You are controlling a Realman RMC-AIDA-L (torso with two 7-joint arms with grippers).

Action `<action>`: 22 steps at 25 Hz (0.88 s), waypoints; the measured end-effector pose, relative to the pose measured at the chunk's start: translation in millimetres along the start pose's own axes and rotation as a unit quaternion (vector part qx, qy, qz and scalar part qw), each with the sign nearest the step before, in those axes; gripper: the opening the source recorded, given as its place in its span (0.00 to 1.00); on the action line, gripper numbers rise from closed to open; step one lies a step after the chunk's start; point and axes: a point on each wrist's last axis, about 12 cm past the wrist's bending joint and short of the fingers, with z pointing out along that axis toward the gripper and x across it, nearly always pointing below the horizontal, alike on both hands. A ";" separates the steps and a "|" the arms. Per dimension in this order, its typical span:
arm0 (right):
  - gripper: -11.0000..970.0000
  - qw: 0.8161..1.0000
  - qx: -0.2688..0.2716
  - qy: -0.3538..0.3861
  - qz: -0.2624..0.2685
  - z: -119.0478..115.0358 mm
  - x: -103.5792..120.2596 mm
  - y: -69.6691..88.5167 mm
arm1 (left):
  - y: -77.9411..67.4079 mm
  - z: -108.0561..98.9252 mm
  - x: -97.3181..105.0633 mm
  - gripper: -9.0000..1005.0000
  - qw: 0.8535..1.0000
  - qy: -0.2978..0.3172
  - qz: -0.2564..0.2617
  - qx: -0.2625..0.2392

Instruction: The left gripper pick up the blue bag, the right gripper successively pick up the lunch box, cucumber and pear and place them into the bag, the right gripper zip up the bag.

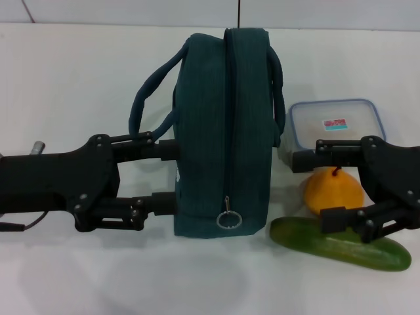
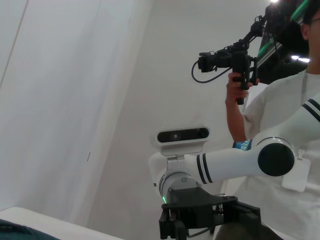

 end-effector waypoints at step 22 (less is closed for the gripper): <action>0.92 1.000 0.001 -0.002 0.006 0.6 4.9 1.8 | 0.5 -11.3 -6.5 0.79 0.999 -0.034 -0.007 -0.034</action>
